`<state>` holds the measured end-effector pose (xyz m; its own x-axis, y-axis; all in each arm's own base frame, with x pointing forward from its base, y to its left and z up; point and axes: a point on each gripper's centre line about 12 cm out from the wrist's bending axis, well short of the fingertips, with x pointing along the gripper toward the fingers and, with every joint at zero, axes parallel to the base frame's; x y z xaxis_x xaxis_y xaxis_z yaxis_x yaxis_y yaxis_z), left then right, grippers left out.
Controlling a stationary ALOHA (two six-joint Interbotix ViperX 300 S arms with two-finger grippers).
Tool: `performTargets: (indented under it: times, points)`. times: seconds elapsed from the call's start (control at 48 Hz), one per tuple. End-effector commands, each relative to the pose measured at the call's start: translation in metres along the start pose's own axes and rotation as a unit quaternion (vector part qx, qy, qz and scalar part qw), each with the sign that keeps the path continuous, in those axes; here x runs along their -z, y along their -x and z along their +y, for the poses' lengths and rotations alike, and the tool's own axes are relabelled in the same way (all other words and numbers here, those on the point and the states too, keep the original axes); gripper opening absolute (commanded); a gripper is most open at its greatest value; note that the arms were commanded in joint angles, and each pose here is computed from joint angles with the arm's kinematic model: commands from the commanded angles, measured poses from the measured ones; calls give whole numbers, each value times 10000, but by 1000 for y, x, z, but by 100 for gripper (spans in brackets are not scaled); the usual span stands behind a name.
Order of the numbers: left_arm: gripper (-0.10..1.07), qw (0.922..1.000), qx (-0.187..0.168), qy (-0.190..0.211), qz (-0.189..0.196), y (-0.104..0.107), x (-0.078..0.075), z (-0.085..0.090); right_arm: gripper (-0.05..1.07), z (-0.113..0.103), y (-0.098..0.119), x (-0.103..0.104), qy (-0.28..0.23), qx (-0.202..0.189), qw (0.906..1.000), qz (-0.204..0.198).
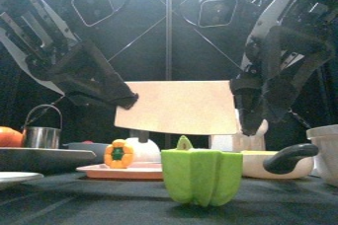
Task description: Place cleaver in holder
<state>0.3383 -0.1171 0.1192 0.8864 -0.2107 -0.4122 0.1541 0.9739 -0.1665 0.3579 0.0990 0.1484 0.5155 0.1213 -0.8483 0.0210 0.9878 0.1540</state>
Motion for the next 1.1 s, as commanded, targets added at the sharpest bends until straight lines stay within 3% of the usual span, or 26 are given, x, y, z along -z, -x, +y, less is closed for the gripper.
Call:
performTargets:
  times: [0.0,0.271,0.604,0.75,0.896,1.083]
  points:
    - [26,9998,43,6,-201,2,-11,-2,85,5,16,-18,-50,-114,9994,-325]
    - [26,9997,-13,38,-242,2,-14,2,81,8,21,-28,-19,-95,9994,-341]
    - [26,9995,-101,80,-273,2,-15,8,48,7,22,-25,-48,-54,9998,-208]
    - [28,9994,-133,126,-295,1,-17,11,40,6,22,-25,-34,-37,9998,-206]
    - [37,9989,-167,179,-390,3,-20,13,40,6,23,-25,-48,-43,9998,-212]
    - [62,9980,-205,283,-529,10,-28,14,39,6,32,-26,-65,-79,9995,-297]
